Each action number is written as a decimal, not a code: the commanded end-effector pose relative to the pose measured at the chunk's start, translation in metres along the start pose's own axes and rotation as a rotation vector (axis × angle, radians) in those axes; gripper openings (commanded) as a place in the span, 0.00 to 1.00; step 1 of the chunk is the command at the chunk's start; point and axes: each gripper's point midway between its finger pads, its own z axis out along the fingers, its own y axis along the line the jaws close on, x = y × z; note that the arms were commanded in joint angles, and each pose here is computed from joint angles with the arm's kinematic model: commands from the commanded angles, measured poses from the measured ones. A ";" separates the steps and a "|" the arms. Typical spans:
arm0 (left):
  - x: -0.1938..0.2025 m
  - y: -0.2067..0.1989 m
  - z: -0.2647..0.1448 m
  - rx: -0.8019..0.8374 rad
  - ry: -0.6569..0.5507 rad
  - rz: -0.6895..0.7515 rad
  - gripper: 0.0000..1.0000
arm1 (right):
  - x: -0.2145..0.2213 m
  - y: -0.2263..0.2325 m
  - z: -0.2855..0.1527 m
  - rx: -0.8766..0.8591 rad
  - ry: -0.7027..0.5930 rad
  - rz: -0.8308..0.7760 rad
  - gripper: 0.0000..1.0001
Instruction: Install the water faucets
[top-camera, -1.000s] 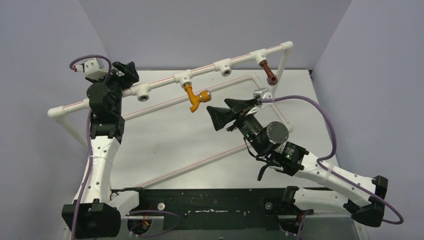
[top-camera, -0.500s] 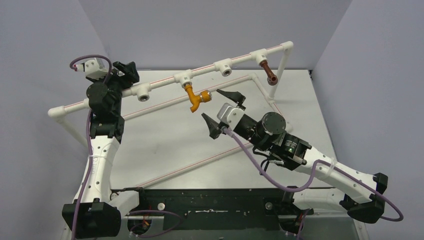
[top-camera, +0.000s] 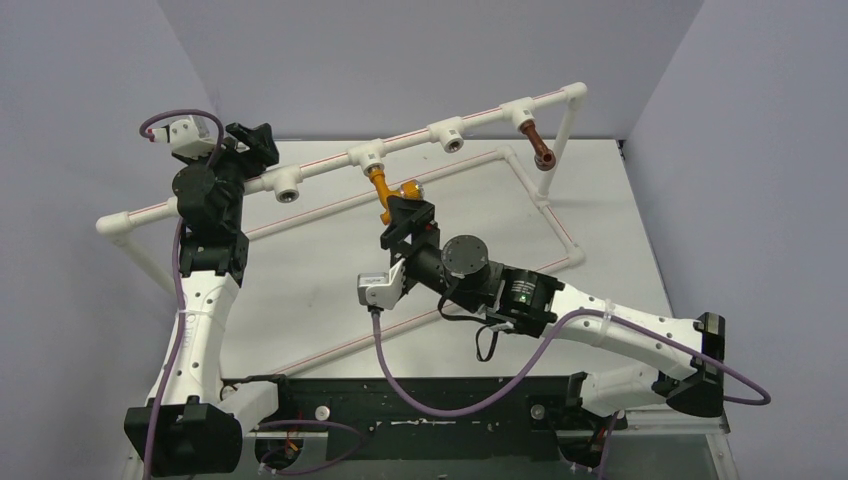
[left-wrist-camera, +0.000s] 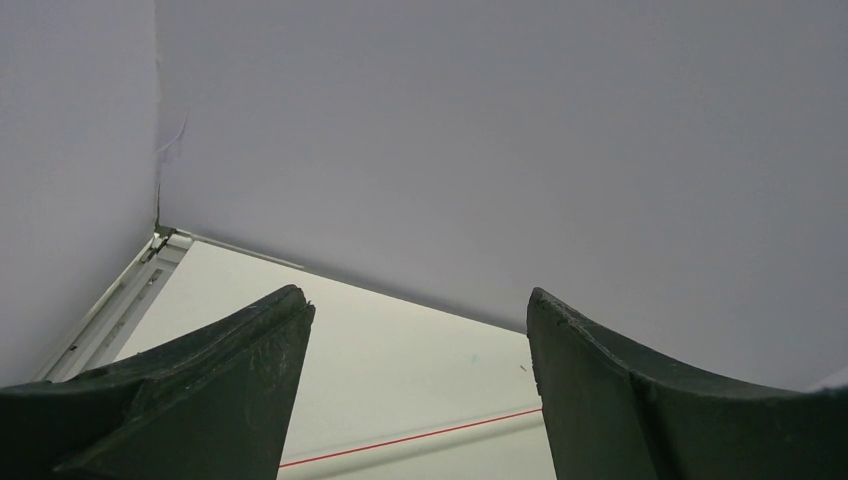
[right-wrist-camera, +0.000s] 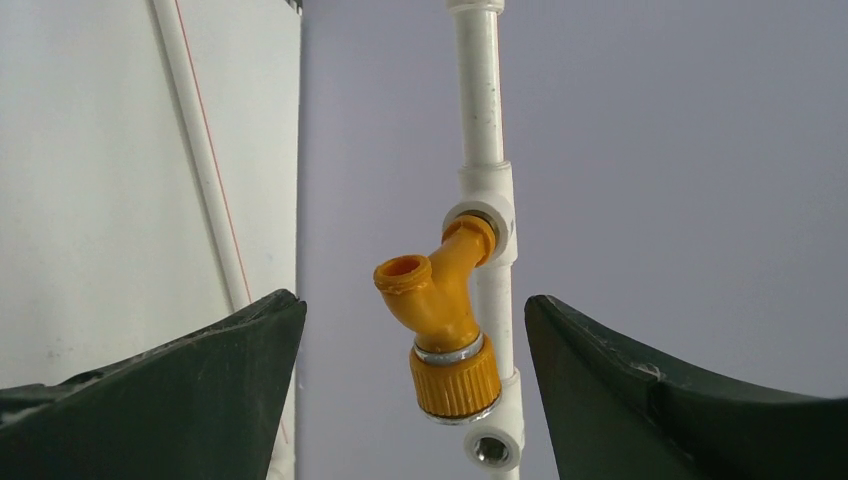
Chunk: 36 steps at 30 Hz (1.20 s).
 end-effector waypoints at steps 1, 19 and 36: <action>0.174 0.074 -0.050 -0.221 0.597 0.027 0.76 | 0.009 -0.041 -0.004 0.156 0.123 -0.146 0.83; 0.174 0.074 -0.051 -0.222 0.600 0.028 0.76 | 0.026 -0.036 0.018 0.244 0.236 -0.156 0.53; 0.173 0.075 -0.051 -0.225 0.598 0.029 0.75 | 0.025 -0.048 0.015 0.419 0.227 0.167 0.00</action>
